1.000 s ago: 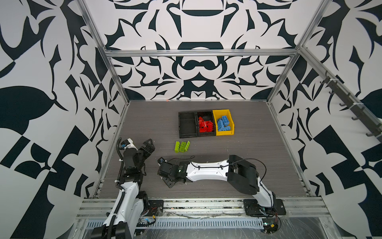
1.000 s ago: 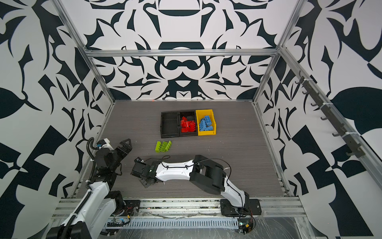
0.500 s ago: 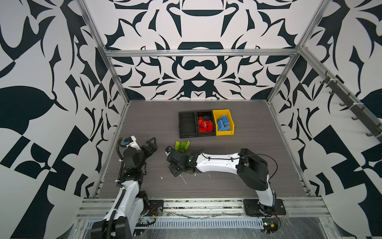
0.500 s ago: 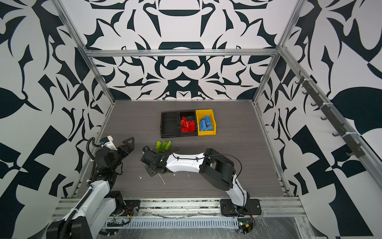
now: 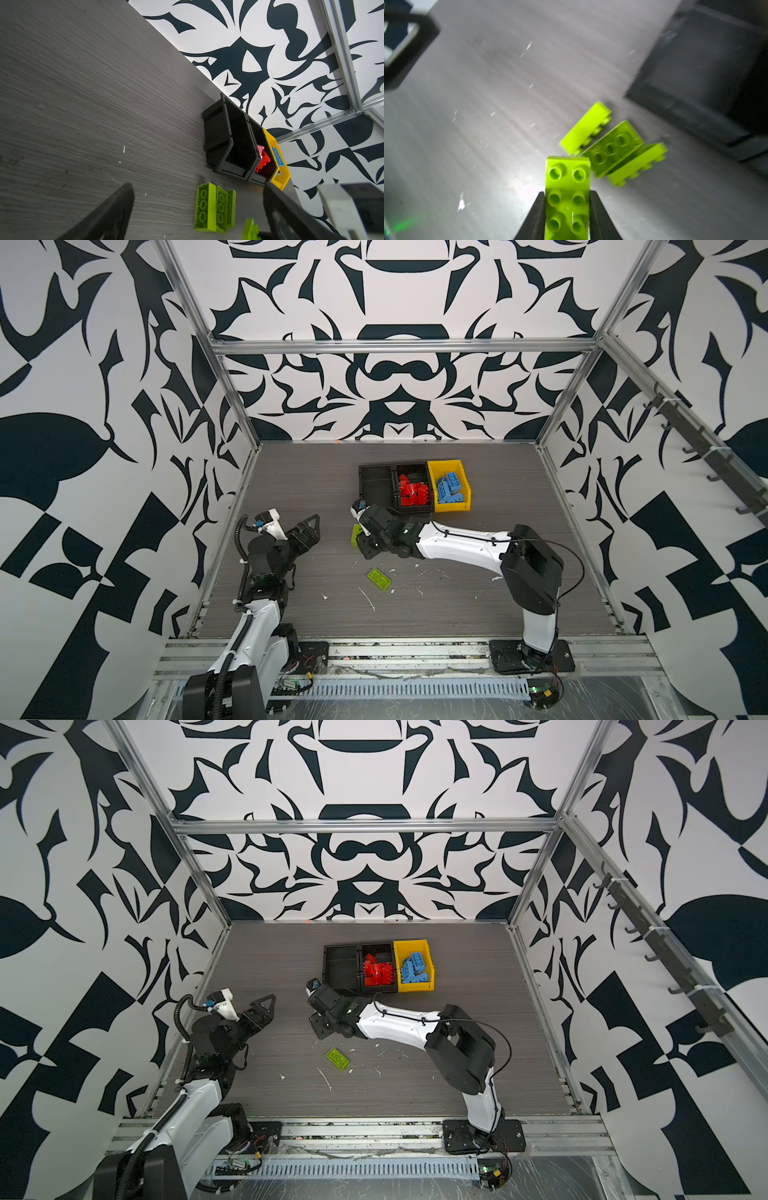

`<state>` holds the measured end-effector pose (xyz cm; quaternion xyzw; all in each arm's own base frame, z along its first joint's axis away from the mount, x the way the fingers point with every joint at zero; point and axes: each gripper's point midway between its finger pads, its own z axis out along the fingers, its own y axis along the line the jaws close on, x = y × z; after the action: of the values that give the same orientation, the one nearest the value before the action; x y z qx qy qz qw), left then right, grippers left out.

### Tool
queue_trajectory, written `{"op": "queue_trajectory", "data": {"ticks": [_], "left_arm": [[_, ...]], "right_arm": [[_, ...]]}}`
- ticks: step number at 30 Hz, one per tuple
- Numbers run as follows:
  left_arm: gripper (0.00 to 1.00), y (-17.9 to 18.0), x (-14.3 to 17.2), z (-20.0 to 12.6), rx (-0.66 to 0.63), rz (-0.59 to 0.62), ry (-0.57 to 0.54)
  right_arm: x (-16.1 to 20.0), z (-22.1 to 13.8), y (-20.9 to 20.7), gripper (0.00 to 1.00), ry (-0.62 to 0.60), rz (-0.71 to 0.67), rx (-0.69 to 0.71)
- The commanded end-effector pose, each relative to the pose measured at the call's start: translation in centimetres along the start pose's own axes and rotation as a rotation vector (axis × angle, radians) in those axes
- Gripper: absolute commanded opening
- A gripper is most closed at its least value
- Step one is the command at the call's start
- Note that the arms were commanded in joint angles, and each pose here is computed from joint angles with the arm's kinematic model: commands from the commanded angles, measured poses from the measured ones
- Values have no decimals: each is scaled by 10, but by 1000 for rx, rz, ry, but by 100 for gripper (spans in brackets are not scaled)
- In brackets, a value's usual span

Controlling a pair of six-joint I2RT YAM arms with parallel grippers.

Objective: Sort the legos into containers by color
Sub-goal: Place the lego in the container.

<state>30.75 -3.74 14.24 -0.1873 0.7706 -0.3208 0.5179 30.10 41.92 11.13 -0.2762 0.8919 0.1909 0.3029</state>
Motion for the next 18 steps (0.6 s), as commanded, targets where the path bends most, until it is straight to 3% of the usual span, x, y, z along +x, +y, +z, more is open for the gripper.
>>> {"op": "queue_trajectory", "data": {"ticks": [1,9,18], "left_arm": [[99,-14,-2,7,28,42,28],[99,-36,23,27,-24,115,175],[99,-52,59,4,-98,188,341]], "right_arm": [[-34,-17,-21,31,-88,-12,11],[-76,-7,-77,31,-137,16,59],[-104,9,-117,31,-176,48,62]]}}
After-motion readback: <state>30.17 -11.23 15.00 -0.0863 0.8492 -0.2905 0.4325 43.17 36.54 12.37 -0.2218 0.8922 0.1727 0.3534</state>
